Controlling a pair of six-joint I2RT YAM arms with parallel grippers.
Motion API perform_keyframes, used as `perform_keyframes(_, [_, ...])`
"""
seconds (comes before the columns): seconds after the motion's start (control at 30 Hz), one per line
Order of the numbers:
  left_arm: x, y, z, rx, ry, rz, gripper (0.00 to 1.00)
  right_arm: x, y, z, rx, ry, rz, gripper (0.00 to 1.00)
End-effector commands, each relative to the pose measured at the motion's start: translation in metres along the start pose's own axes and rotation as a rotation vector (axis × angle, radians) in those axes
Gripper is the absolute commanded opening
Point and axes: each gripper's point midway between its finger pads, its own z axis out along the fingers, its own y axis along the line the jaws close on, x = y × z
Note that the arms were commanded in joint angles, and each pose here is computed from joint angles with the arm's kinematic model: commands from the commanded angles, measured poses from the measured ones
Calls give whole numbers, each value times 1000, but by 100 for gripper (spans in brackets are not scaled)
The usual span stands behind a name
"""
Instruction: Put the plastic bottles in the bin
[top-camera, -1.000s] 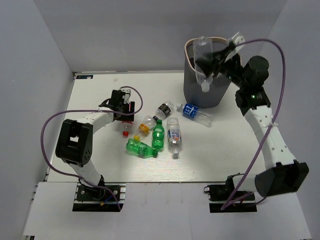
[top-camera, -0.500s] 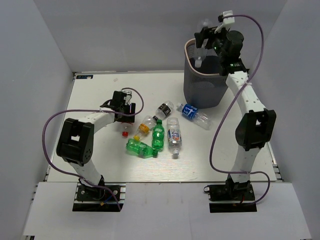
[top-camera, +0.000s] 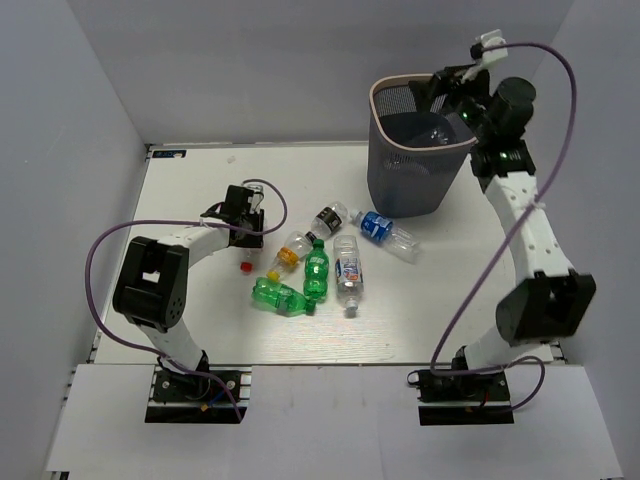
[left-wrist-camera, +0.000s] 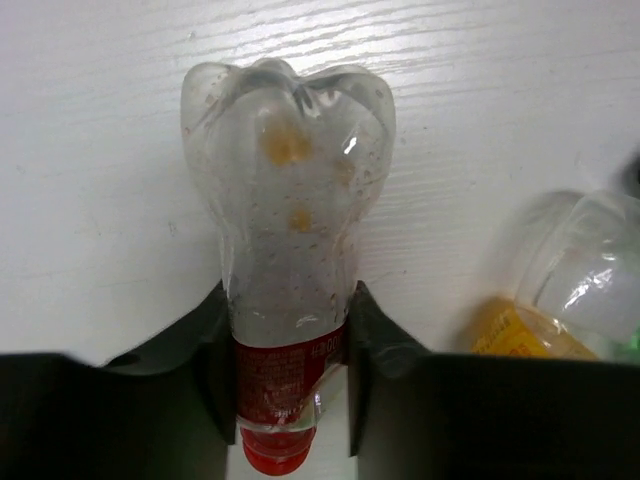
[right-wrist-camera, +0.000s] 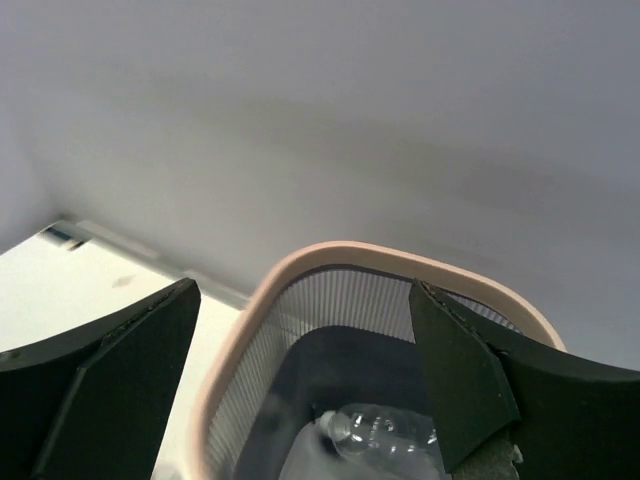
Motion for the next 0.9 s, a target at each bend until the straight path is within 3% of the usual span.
perform_keyframes(0.0, [-15,-10,-7,46,-37,-3,24,-31,48,-38,-250,-77,-128,90])
perform_keyframes(0.07, [-40,-17,-20,75,-103,-4,15,-24,85,-71,-438,-48,-164,89])
perform_keyframes(0.17, [-92,-32,-64,155,-258,0,15,-6,114,-109,-608,16,-224,90])
perform_keyframes(0.23, [-137,-53,-106,252,-403,12,15,17,131,-132,-710,94,-192,90])
perform_keyframes(0.3, [-158,-74,-128,351,-454,15,15,52,150,-165,-837,202,-132,90])
perform_keyframes(0.33, [-185,-88,-154,401,-529,27,15,64,150,-167,-861,194,-214,90])
perform_keyframes(0.37, [-193,-95,-153,433,-525,13,15,87,152,-181,-870,279,-139,84])
perform_keyframes(0.4, [-201,-108,-161,489,-533,25,15,100,146,-182,-827,324,-150,65])
perform_keyframes(0.47, [-231,-126,-184,556,-600,34,15,134,141,-191,-801,394,-137,41])
perform_keyframes(0.5, [-235,-140,-182,607,-588,30,15,141,133,-192,-748,421,-175,20])
perform_keyframes(0.53, [-252,-153,-200,647,-637,40,15,164,130,-199,-728,461,-157,16])
perform_keyframes(0.6, [-272,-171,-214,721,-679,33,15,175,122,-201,-674,480,-189,20])
perform_keyframes(0.67, [-308,-198,-246,817,-765,39,15,203,109,-206,-592,546,-204,40])
perform_keyframes(0.73, [-322,-214,-249,871,-782,25,15,220,104,-210,-558,577,-207,54])
perform_keyframes(0.77, [-327,-220,-231,892,-768,3,15,231,98,-214,-521,608,-204,58])
perform_keyframes(0.87, [-346,-253,-253,1041,-838,-41,15,256,87,-220,-451,647,-218,63])
